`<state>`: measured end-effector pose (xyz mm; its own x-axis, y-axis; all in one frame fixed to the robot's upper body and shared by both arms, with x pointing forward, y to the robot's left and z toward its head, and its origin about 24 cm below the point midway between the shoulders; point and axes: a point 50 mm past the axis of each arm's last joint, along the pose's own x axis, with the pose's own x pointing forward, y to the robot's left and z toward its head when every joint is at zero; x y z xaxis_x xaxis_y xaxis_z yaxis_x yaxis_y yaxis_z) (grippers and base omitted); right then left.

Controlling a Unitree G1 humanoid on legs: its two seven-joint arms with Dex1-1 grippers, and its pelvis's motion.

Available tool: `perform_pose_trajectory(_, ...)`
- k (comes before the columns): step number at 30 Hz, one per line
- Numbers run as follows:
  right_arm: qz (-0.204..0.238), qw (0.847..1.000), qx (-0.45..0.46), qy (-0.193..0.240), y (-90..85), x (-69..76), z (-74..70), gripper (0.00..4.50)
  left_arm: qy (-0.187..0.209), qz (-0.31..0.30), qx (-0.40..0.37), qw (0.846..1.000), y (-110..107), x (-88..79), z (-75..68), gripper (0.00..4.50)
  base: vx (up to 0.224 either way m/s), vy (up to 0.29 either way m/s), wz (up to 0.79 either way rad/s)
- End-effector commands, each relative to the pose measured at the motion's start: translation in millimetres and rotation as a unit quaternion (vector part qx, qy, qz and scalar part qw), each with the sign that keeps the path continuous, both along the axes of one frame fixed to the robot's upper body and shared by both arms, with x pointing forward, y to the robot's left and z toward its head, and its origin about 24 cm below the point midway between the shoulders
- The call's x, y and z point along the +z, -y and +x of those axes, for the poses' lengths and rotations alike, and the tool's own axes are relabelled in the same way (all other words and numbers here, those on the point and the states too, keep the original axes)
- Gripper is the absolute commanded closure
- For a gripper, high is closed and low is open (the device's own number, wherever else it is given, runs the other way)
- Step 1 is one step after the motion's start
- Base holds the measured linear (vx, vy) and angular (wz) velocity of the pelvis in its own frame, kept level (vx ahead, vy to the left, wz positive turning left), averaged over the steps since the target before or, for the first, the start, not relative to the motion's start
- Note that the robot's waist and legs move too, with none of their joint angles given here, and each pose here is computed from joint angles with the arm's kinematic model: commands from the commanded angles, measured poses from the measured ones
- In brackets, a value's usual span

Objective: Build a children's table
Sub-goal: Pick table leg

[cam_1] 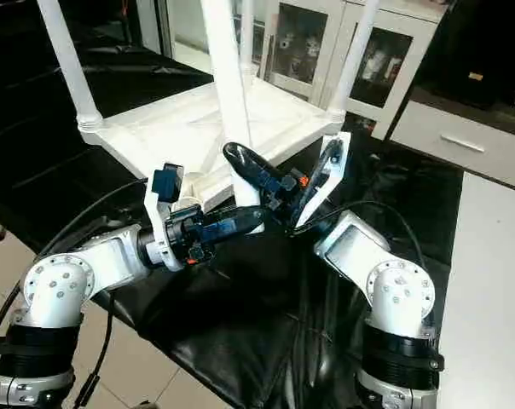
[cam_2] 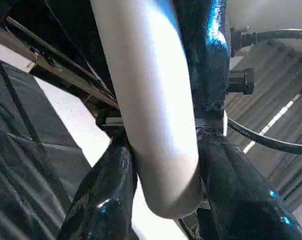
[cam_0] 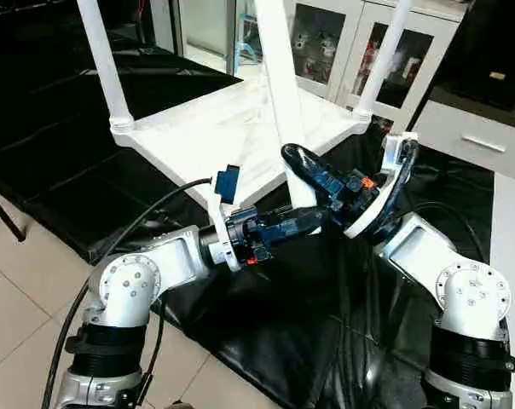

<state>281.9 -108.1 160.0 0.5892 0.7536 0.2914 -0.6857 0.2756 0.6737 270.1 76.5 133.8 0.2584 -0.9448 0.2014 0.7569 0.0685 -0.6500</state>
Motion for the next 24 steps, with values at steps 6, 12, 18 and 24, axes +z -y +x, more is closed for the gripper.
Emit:
perform_pose_trajectory(6,-0.031,0.999,-0.025,0.006,1.5,0.2,0.9,3.19,0.016,0.058,0.040,0.997,-4,-4.9,7.1,2.78,0.000,0.000,0.00)
perform_pose_trajectory(12,-0.028,0.999,-0.032,0.000,3.5,-1.5,1.3,2.63,0.030,0.070,0.040,0.996,-7,-2.8,4.6,2.78,0.000,0.000,0.00)
perform_pose_trajectory(18,-0.028,0.999,-0.040,-0.001,6.4,-2.1,2.1,1.93,0.038,0.083,0.041,0.995,-12,-3.8,3.4,2.86,0.000,0.000,0.00)
perform_pose_trajectory(24,-0.029,0.998,-0.056,-0.004,11.6,-2.4,5.7,1.56,0.053,0.083,0.032,0.995,-15,-0.9,-0.4,3.09,0.000,0.000,0.00)
